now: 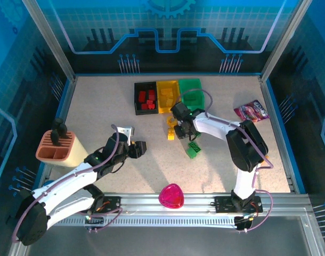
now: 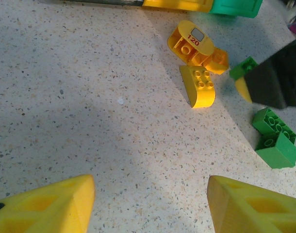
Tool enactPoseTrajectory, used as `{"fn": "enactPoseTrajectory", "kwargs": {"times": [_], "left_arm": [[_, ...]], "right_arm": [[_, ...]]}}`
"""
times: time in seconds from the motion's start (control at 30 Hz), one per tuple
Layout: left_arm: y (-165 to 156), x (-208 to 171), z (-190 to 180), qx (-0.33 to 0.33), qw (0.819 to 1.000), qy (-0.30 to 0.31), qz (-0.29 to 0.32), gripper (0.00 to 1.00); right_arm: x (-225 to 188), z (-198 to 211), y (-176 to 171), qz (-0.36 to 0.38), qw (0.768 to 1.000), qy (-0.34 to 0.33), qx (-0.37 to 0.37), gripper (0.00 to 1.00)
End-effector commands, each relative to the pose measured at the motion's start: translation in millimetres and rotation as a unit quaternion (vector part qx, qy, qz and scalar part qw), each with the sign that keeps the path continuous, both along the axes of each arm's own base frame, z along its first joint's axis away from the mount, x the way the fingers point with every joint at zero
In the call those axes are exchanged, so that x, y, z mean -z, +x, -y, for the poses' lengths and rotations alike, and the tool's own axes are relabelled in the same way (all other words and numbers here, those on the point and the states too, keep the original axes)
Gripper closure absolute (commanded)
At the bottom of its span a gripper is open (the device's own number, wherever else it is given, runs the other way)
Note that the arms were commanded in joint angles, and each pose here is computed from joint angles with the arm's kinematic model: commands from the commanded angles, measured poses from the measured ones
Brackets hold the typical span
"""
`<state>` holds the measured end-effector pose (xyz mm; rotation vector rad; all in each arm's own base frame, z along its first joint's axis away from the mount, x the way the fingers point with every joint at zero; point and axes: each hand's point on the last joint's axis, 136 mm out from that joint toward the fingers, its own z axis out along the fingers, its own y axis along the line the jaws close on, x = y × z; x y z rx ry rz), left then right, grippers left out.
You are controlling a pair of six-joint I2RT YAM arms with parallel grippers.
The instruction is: Sort the legos into containers by color
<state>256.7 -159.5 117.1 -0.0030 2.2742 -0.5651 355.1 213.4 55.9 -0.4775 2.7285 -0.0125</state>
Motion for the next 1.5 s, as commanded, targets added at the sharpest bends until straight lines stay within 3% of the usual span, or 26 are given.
{"fn": "enactPoseTrajectory", "kwargs": {"times": [0.0, 0.27, 0.63, 0.7, 0.77, 0.9, 1.17, 1.47], "left_arm": [[1, -7, 4, 0.003, 1.0, -0.003, 0.01, 0.36], [3, -9, 4, 0.005, 1.0, 0.004, 0.013, 0.37], [2, -10, 2, 0.004, 1.0, 0.013, 0.016, 0.36], [2, -12, 1, 0.003, 1.0, 0.015, 0.017, 0.36], [3, -14, 1, 0.004, 1.0, 0.015, 0.019, 0.36], [1, -14, 0, 0.001, 1.0, 0.013, 0.018, 0.37], [0, -12, 1, 0.002, 1.0, 0.009, 0.02, 0.36], [2, -7, 9, 0.011, 1.0, 0.002, 0.014, 0.36]], "right_arm": [[-48, 13, 30, 0.047, 0.999, 0.019, 0.013, 0.65], [-91, 38, 100, 0.074, 0.994, 0.061, 0.053, 0.64], [-80, 46, 169, 0.064, 0.992, 0.073, 0.085, 0.63], [-77, 44, 176, 0.06, 0.991, 0.076, 0.088, 0.59], [-78, 39, 179, 0.056, 0.991, 0.086, 0.086, 0.47], [-91, 36, 175, 0.07, 0.989, 0.102, 0.082, 0.27], [-116, 46, 136, 0.097, 0.986, 0.115, 0.078, 0.26], [-102, 58, 63, 0.085, 0.989, 0.098, 0.069, 0.26]]}}
